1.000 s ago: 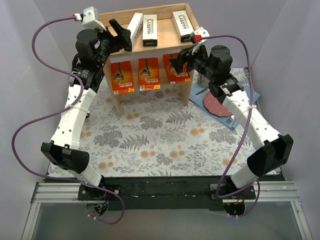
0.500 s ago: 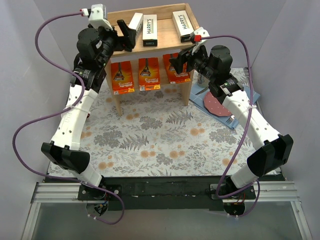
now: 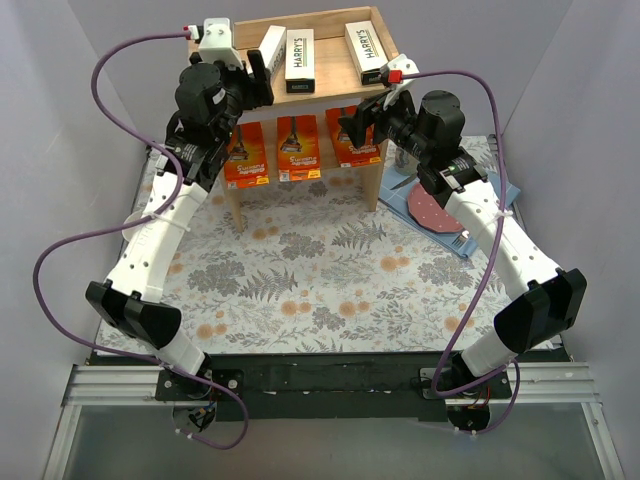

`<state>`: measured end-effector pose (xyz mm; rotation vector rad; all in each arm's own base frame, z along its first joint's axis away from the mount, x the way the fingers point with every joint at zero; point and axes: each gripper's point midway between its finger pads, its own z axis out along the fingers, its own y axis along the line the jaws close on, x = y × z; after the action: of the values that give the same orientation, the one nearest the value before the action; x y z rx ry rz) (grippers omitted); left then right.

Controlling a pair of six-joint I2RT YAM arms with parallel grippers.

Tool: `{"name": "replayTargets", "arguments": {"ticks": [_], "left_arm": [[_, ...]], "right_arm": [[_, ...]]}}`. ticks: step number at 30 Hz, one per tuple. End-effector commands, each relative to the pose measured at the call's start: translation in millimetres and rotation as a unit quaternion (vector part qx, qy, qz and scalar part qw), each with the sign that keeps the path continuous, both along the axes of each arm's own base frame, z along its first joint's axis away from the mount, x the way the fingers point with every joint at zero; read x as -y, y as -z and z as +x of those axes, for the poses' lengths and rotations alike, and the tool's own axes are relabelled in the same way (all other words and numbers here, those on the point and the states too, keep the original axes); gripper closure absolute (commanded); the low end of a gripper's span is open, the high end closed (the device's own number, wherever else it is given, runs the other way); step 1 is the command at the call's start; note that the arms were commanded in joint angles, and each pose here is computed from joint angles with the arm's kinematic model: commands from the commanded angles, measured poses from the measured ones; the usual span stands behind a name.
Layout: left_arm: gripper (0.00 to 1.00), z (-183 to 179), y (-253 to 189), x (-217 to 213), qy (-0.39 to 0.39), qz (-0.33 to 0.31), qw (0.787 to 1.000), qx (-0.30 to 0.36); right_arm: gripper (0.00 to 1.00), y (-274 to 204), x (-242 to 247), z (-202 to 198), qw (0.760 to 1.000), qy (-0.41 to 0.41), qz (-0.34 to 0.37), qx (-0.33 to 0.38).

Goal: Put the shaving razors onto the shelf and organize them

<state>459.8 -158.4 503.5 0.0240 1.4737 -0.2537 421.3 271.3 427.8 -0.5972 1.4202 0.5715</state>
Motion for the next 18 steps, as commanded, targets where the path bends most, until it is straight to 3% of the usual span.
{"name": "replayTargets", "arguments": {"ticks": [1, 5, 12, 16, 17, 18], "left_arm": [[0.34, -4, 20, -9, -0.018, 0.019, 0.999, -0.029], [0.38, -5, 27, -5, -0.006, 0.017, 0.999, -0.039], [0.63, -16, 15, -11, -0.015, -0.046, 0.998, -0.035], [0.68, -30, 6, -29, -0.012, -0.204, 0.977, -0.058], [0.68, -33, 7, -28, -0.007, -0.281, 0.957, -0.078], [0.67, -38, 13, -24, 0.007, -0.308, 0.946, -0.105]], "right_arm": [[0.2, -15, 4, -6, 1.0, -0.001, 0.009, 0.02], [0.2, -15, 3, -4, 1.0, 0.0, 0.008, 0.019], [0.2, -15, 4, -3, 1.0, 0.003, 0.007, 0.017], [0.2, -16, 1, 0, 1.0, -0.003, -0.004, 0.011], [0.2, -19, 0, 2, 1.0, -0.004, -0.005, 0.017], [0.2, -14, -1, 2, 1.0, -0.005, -0.014, 0.007]]}}
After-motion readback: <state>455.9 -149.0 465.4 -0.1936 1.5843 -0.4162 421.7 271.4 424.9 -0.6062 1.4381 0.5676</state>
